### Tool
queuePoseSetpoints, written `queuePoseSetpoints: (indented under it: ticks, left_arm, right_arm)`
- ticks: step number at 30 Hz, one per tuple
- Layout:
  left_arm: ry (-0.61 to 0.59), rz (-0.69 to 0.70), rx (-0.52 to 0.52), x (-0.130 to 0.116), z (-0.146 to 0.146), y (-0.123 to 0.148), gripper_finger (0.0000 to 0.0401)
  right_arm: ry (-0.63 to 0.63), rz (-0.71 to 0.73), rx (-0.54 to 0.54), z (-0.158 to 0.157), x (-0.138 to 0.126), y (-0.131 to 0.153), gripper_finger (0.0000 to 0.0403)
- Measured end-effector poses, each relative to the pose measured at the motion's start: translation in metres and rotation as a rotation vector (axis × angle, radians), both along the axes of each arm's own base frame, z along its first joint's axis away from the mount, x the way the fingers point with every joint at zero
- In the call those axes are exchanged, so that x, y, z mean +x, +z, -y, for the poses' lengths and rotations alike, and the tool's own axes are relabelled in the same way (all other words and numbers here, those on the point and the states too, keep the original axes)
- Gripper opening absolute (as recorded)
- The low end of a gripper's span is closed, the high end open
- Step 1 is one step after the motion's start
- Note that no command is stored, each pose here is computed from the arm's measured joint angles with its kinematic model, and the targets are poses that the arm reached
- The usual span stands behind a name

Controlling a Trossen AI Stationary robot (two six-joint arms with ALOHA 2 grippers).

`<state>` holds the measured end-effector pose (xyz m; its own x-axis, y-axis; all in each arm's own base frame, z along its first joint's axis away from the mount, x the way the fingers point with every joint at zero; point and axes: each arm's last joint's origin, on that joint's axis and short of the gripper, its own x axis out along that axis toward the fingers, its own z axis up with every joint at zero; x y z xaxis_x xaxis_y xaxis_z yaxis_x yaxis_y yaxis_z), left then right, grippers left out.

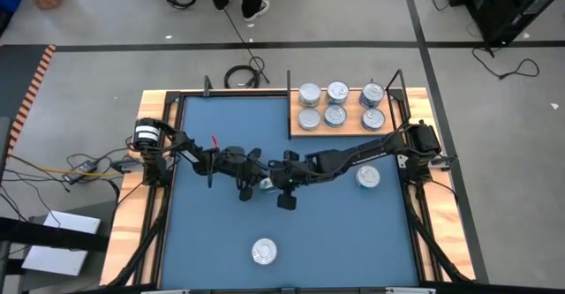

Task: Stack canned seafood by type on shelf
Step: Stack the green tuna can on to the green tuna can on the shelf

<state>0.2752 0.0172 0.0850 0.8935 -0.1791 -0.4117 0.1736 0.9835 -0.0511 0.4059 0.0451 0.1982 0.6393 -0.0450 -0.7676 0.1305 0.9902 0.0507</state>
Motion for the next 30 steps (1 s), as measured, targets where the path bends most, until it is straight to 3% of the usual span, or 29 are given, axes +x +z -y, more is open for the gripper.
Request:
queuePoseSetpoints:
  ticks: [6,22,30]
  left_arm:
    - [0.003,-0.004,0.006,0.0,0.0,0.0,0.0005]
    - [0.011,-0.008,0.01,-0.001,-0.001,-0.001,0.0005]
    - [0.012,-0.007,0.01,-0.001,-0.001,-0.001,0.0005]
  right_arm:
    - [0.025,-0.009,-0.022,0.001,0.0,0.0,0.004]
    - [0.054,-0.015,-0.041,0.003,-0.001,0.0,0.0219]
    - [0.038,-0.016,-0.052,0.014,-0.001,0.003,0.0255]
